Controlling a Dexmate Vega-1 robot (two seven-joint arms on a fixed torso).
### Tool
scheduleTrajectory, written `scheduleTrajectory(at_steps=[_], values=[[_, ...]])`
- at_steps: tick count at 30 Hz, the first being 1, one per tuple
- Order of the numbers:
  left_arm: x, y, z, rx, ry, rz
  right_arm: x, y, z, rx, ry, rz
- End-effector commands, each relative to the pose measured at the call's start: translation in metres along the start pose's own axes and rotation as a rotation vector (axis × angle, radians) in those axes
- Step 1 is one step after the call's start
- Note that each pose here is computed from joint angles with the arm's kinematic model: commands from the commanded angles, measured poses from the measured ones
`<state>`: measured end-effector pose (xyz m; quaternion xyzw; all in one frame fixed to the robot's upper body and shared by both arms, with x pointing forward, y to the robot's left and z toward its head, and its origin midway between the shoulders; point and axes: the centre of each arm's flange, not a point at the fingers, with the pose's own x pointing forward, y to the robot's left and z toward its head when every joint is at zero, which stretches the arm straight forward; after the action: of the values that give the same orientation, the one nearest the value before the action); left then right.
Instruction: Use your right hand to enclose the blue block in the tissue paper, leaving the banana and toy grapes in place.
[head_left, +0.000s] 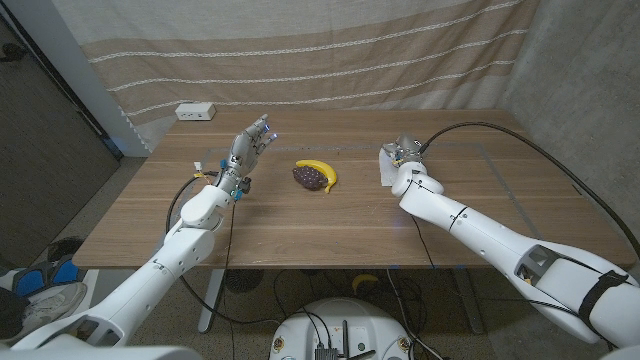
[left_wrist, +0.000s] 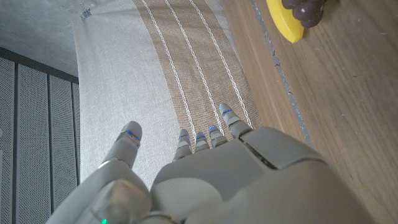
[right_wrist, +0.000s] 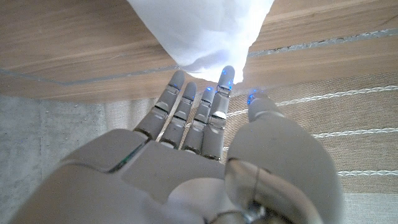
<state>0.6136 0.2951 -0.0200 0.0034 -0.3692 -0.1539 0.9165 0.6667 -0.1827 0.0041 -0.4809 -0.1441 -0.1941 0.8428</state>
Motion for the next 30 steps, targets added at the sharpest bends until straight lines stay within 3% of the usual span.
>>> scheduleTrajectory(at_steps=[1,8,16,30], values=[[0.006,0.002,-0.001,-0.004,-0.006,-0.018,-0.012,-0.008,-0.003,0.039,0.0,-0.034],[0.012,0.002,-0.002,-0.011,-0.009,-0.035,-0.03,-0.015,-0.008,0.036,-0.006,-0.094],[0.02,0.003,-0.003,-0.015,-0.012,-0.056,-0.049,-0.013,-0.007,-0.067,-0.023,-0.139],[0.024,0.007,-0.005,-0.017,-0.013,-0.056,-0.067,-0.012,-0.009,-0.182,-0.048,-0.152]])
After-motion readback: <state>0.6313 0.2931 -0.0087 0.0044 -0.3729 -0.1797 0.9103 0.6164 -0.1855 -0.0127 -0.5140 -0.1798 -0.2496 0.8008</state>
